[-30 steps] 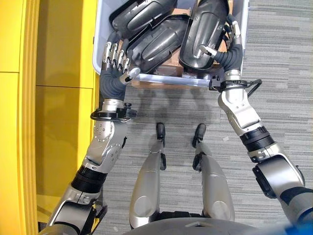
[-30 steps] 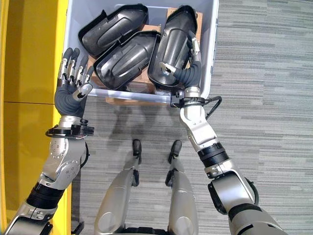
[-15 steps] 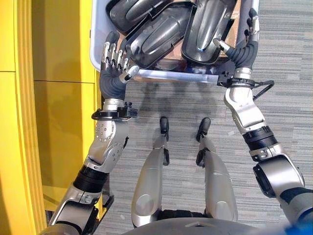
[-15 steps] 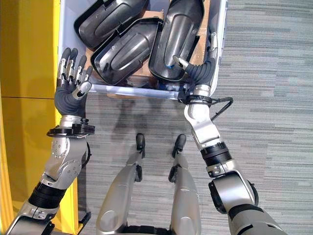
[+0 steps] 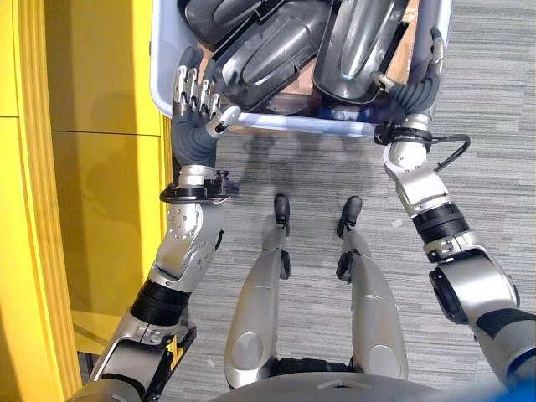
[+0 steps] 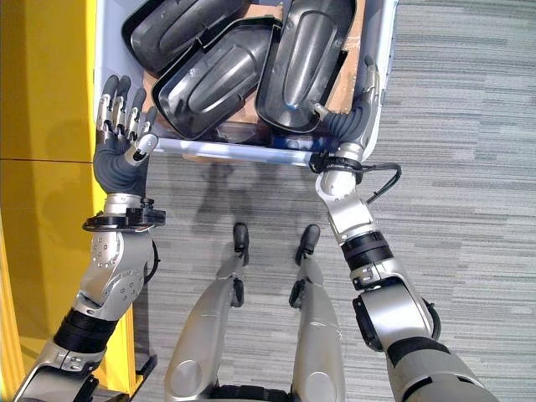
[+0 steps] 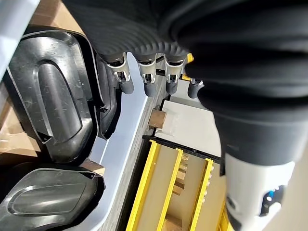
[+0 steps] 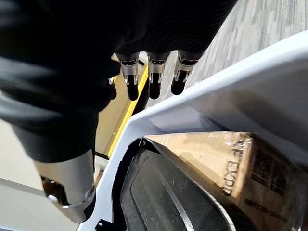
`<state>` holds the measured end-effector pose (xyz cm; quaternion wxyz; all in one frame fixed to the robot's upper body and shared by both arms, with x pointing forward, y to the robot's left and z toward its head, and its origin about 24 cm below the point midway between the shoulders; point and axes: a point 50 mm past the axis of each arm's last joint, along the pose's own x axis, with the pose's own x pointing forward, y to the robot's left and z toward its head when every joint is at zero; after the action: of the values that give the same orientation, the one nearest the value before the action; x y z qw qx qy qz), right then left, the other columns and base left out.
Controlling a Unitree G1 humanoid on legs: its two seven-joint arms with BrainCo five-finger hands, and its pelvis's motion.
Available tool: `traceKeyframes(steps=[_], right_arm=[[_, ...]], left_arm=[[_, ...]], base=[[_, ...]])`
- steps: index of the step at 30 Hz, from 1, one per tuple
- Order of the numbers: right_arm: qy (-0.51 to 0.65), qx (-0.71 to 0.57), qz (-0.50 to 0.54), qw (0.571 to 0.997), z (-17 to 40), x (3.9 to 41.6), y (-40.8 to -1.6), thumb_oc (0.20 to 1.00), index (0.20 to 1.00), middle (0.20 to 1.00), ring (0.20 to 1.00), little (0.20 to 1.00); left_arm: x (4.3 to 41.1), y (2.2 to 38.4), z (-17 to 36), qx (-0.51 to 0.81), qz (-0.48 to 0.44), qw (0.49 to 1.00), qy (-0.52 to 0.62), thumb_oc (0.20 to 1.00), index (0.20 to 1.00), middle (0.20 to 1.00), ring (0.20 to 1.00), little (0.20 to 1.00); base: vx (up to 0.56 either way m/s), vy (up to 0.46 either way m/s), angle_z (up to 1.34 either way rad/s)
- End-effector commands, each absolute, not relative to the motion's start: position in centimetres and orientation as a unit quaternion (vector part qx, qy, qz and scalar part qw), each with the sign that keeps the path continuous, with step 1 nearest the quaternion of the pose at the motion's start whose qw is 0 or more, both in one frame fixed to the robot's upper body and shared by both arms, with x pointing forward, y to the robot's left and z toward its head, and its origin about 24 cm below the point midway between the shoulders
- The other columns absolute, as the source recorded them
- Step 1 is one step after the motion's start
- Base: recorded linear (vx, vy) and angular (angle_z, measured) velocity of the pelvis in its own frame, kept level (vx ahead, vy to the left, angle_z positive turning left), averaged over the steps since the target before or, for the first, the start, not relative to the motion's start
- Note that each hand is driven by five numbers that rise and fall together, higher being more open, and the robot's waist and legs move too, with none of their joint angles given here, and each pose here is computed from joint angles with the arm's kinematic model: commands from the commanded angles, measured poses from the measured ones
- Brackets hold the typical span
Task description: Move parts from the plastic box to the shelf.
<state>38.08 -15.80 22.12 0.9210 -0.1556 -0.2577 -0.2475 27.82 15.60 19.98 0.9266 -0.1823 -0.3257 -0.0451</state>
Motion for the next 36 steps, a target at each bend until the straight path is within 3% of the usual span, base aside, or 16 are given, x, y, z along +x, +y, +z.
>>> traceKeyframes(steps=[1,36], right_arm=[[-0.297,-0.141,-0.25,0.911,24.1,37.9,-15.3,1.0,1.0,1.0,1.0,1.0],[-0.128,-0.19,-0.257,0.939,23.5,42.3,-17.1,1.0,1.0,1.0,1.0,1.0]], left_arm=[[25.7,15.6,21.6,-0.178,-0.067,0.901,-0.391,1.0,1.0,1.0,1.0,1.0],[25.7,15.0,21.5,-0.19,-0.099,0.9,-0.38,1.0,1.0,1.0,1.0,1.0]], base=[[0.0,0.0,0.0],[0.0,0.0,0.0]])
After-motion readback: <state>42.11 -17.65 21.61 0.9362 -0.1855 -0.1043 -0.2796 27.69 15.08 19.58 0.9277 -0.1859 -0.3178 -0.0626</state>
